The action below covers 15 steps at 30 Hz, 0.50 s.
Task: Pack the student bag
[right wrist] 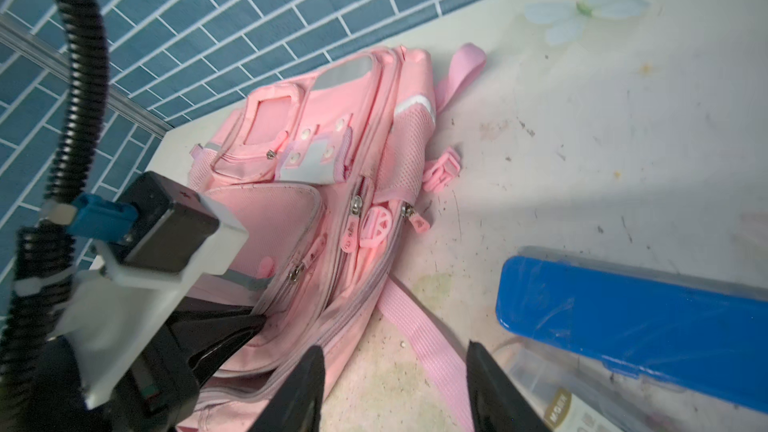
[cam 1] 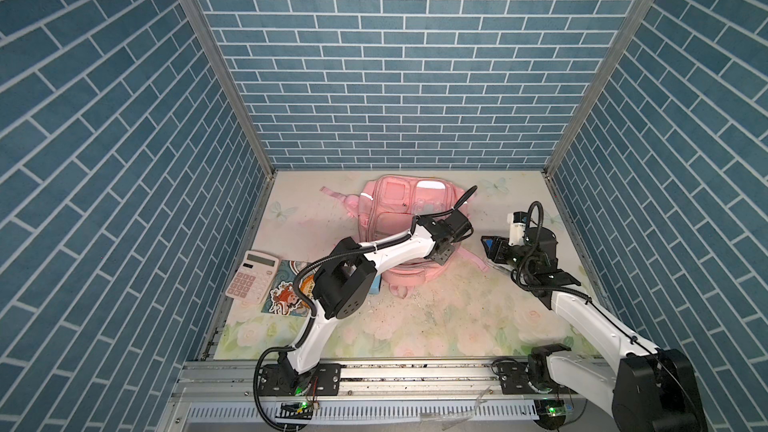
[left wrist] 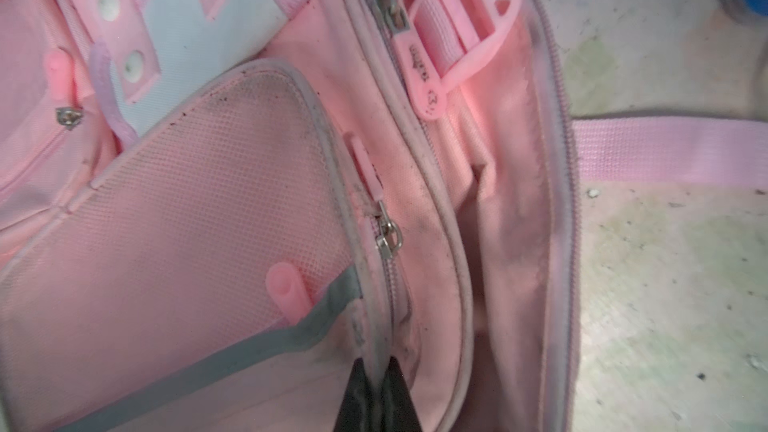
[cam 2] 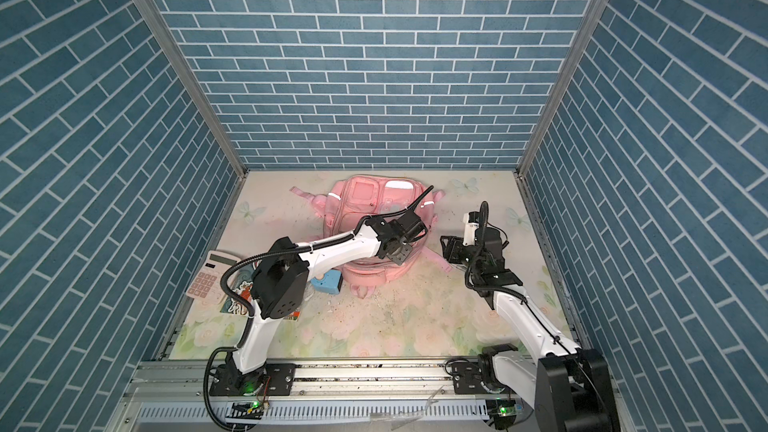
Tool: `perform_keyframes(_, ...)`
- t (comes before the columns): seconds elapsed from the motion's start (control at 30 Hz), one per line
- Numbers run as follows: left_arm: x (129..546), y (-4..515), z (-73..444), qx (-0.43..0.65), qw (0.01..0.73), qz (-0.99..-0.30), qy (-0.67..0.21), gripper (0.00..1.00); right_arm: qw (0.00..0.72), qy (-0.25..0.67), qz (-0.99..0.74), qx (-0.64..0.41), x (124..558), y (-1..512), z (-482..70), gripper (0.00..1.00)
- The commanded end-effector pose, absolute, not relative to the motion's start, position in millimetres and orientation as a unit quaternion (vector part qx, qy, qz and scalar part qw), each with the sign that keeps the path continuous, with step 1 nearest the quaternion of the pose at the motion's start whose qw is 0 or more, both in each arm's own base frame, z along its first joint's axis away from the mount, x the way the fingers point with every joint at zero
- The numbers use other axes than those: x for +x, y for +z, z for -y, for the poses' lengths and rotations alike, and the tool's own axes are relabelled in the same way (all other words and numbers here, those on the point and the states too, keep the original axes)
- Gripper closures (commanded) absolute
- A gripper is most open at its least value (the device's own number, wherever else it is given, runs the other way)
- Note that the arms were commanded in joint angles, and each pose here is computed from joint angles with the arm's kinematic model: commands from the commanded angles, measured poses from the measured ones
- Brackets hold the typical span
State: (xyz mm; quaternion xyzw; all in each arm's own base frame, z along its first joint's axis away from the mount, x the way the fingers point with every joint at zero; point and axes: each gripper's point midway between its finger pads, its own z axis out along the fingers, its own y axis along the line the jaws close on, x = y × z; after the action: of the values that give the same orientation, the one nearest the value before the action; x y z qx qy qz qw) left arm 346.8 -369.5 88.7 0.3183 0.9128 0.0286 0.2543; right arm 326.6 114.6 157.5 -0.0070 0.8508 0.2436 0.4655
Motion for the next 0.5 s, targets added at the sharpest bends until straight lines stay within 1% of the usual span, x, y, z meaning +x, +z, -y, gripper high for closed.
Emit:
perform_keyframes(0.0, 355.8, 152.9, 368.1, 0.313, 0.318, -0.895, 0.010, 1.00, 0.521, 0.223, -0.822, -0.055, 331.0, 178.1, -114.0, 0.49)
perform_keyframes(0.2, 358.4, 209.2, 355.3, 0.308, 0.365, -0.879, -0.009, 1.00, 0.557, 0.225, -0.793, -0.100, 337.1, 186.5, -123.1, 0.49)
perform_keyframes(0.47, 365.0, 275.9, 333.4, 0.297, 0.435, -0.848, -0.057, 1.00, 0.530, 0.274, -0.787, -0.159, 341.4, 180.9, -149.7, 0.48)
